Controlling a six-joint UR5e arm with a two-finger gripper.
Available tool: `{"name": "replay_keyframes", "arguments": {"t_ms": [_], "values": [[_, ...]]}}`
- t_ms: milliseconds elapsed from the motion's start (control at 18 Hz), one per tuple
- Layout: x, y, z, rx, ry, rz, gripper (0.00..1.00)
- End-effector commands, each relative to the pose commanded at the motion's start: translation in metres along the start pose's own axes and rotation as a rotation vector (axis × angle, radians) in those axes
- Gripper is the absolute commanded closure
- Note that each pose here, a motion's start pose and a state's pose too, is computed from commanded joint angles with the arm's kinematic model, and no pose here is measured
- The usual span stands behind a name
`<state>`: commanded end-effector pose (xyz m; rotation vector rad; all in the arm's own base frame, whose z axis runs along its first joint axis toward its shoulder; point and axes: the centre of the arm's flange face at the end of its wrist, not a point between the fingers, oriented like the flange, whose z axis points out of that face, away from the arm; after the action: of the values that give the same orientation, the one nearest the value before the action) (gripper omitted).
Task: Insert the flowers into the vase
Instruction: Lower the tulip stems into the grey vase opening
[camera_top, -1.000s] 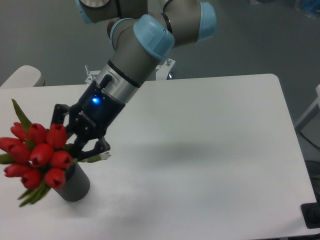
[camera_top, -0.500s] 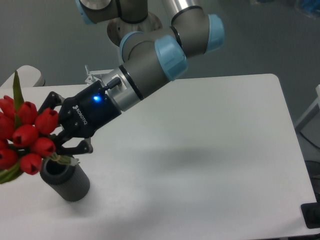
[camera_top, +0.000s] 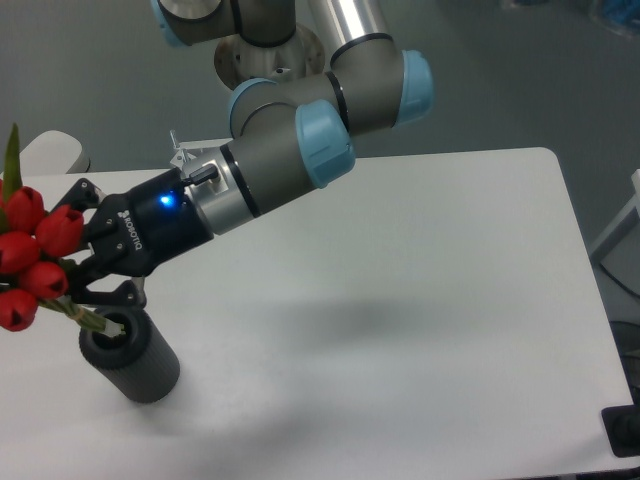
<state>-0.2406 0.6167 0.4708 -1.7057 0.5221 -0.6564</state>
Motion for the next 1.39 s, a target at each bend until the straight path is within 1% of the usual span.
{"name": "replay_keyframes", "arguments": {"t_ms": [167,444,611,833,1222,1389], "values": [[0.007,0.014,0.001,-0.004,0.005,0.027,0.68],[0.007,0.022,0.003,-0.005,0.007,0.036,0.68],[0.009,0.042,0.005,-0.009,0.014,0.052,0.68],[0.011,0.066,0.008,-0.014,0.02,0.041,0.68],[0.001,0.107,0.013,-0.024,0.03,0.04,0.68],[0.0,0.115,0.015,-0.025,0.032,0.027,0.67]]}}
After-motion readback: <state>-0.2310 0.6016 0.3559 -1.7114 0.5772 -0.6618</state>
